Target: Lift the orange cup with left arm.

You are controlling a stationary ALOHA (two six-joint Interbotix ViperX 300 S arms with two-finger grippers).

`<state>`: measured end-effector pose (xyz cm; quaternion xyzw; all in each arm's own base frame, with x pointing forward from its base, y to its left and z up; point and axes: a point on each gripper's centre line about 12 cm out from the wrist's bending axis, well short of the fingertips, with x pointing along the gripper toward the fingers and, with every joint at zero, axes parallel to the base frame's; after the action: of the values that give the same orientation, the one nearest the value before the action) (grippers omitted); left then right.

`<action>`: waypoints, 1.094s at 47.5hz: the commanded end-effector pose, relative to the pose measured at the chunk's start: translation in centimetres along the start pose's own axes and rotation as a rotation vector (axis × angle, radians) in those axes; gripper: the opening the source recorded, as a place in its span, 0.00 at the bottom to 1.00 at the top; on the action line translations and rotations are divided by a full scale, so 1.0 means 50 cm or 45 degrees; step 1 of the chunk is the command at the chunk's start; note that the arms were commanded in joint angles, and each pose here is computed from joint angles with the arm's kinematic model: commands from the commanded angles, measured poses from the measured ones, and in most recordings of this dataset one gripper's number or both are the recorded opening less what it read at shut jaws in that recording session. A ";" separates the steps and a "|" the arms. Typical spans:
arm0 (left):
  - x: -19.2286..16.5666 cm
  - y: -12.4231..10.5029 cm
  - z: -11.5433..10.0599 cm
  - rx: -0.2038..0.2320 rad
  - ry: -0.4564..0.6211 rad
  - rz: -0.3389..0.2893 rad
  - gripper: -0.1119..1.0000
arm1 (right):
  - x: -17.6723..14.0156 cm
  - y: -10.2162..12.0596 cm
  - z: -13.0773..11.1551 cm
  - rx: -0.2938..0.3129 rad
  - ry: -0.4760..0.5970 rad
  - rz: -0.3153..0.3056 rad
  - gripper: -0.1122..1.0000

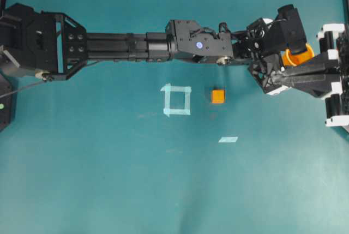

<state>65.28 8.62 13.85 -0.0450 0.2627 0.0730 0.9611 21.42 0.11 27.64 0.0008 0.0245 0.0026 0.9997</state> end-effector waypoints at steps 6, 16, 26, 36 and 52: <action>-0.085 -0.006 0.145 0.009 -0.152 -0.004 0.70 | 0.003 0.003 0.025 0.000 -0.037 0.008 0.10; -0.106 -0.007 0.177 0.069 -0.147 0.002 0.70 | 0.003 0.003 0.029 0.000 -0.043 0.010 0.10; -0.126 -0.008 0.205 0.080 -0.180 0.002 0.70 | 0.003 0.004 0.032 0.000 -0.049 0.012 0.10; -0.128 0.000 0.206 0.077 -0.168 0.010 0.70 | 0.003 0.003 0.035 0.000 -0.053 0.010 0.10; -0.130 0.010 0.209 0.072 -0.171 0.019 0.70 | 0.004 0.003 0.036 -0.002 -0.053 0.010 0.10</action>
<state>65.45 9.40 19.76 -0.0163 0.2543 0.0721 0.9643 21.47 0.24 28.08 -0.0001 0.0222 0.0057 0.9997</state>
